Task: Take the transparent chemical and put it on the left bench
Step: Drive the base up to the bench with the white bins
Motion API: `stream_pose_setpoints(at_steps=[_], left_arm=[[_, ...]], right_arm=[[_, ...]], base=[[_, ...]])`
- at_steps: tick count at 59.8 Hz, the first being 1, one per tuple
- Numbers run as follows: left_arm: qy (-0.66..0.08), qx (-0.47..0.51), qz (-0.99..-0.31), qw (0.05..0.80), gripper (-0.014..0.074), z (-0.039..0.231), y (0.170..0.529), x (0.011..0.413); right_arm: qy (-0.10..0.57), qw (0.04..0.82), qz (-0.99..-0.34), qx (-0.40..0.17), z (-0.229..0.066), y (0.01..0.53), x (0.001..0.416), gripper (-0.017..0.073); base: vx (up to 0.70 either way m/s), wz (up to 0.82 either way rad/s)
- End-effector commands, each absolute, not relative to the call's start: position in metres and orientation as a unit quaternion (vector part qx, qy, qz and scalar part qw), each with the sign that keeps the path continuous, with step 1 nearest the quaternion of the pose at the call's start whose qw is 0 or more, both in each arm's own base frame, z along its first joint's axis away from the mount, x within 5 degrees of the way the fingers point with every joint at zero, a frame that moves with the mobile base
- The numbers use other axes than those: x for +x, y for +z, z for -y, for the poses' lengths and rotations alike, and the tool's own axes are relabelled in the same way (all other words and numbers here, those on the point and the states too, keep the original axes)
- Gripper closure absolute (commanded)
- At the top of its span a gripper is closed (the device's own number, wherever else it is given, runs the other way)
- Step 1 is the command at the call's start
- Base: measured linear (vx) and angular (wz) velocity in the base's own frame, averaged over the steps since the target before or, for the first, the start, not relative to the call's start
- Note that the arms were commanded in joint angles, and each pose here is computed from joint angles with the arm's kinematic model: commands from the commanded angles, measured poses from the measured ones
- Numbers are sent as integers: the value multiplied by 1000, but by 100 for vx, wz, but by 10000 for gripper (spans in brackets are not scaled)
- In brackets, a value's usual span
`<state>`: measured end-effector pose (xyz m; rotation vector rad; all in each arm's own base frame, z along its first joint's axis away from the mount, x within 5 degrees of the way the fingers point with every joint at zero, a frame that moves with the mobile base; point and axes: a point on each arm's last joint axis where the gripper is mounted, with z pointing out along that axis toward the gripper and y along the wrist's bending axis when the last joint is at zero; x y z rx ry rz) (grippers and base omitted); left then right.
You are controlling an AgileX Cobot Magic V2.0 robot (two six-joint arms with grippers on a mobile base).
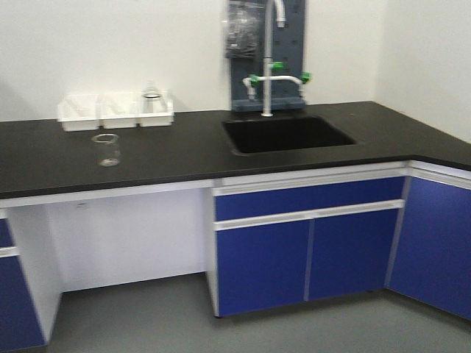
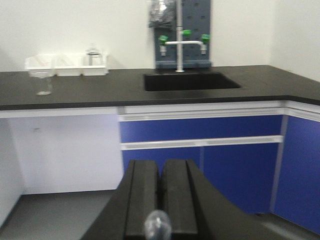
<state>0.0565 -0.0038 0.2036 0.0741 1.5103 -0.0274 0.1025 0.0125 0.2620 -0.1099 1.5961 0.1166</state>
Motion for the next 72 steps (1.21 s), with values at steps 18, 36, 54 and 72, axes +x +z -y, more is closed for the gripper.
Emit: stream_pose_setpoints(at_steps=[18,36,54,72], left_arm=[[-16,29,-655,755,597,4,206,55],[-16,29,-655,755,597,4,206,55],[-16,29,-655,755,597,4,206,55],[-16,29,-655,755,597,4,206,55]], right_arm=[[64,712,-697,-57,-15,274,103,561],[64,712,-697,-57,-15,274,103,561],[64,712,-697,-57,-15,274,103,561],[64,712,-697,-57,-15,274,103,561]], base=[[21,72],[30,67],[39,31],[44,3]])
